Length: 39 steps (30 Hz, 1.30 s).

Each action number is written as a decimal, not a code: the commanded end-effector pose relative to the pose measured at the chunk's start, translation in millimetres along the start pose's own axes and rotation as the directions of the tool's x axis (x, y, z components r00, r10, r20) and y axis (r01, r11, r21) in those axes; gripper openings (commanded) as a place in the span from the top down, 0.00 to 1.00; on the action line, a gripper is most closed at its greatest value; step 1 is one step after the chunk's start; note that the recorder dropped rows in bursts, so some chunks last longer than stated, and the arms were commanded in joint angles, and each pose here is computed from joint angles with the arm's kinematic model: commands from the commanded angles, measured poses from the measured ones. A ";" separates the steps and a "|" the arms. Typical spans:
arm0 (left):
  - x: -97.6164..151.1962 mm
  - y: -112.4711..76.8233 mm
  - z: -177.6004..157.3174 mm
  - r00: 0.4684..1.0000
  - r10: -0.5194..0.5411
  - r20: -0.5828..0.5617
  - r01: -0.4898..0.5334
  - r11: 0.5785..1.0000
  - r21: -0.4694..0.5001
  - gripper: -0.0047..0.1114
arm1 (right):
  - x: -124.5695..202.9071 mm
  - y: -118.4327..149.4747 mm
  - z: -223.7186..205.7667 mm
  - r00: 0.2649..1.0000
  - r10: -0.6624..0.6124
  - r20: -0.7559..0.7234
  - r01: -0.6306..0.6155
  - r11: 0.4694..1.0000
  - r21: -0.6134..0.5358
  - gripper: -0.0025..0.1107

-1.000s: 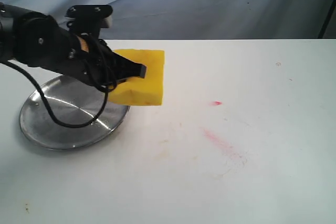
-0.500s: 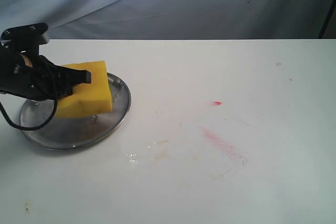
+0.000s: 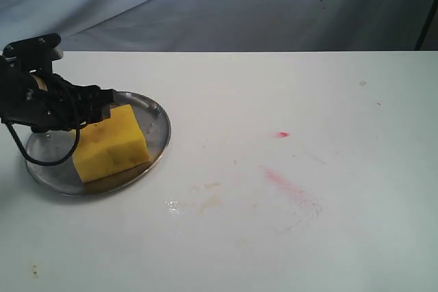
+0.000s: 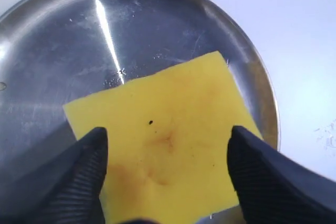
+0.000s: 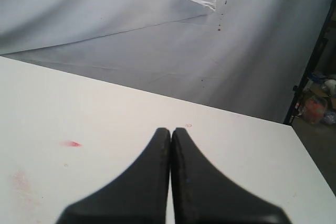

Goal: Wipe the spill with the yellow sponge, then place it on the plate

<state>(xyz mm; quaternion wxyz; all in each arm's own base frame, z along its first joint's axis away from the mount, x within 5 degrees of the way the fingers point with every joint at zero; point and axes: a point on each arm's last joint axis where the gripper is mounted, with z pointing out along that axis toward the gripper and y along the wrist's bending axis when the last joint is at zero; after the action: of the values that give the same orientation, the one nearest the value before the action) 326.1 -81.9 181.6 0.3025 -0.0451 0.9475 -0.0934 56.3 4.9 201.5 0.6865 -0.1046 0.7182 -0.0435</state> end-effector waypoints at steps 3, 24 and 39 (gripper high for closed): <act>-6.4 -1.2 -4.3 0.996 0.047 0.075 -0.048 0.999 0.016 0.41 | 0.5 -0.1 -0.1 1.000 -0.009 0.006 0.009 1.000 0.005 0.98; 20.9 6.1 -182.5 0.637 0.245 0.731 -0.352 0.936 -0.007 0.41 | 0.5 -0.1 -0.1 1.000 -0.009 0.006 0.009 1.000 0.005 0.98; 73.4 53.2 -245.6 0.586 0.183 0.789 -0.151 0.982 -0.115 0.63 | 0.5 -0.1 -0.1 1.000 -0.009 0.006 0.009 1.000 0.005 0.98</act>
<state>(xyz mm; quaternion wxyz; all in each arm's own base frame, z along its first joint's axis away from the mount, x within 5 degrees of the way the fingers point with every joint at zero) 135.1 -15.9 331.4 0.6922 0.0651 0.7185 -0.0182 56.3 4.9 201.5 0.6865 -0.1046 0.7182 -0.0435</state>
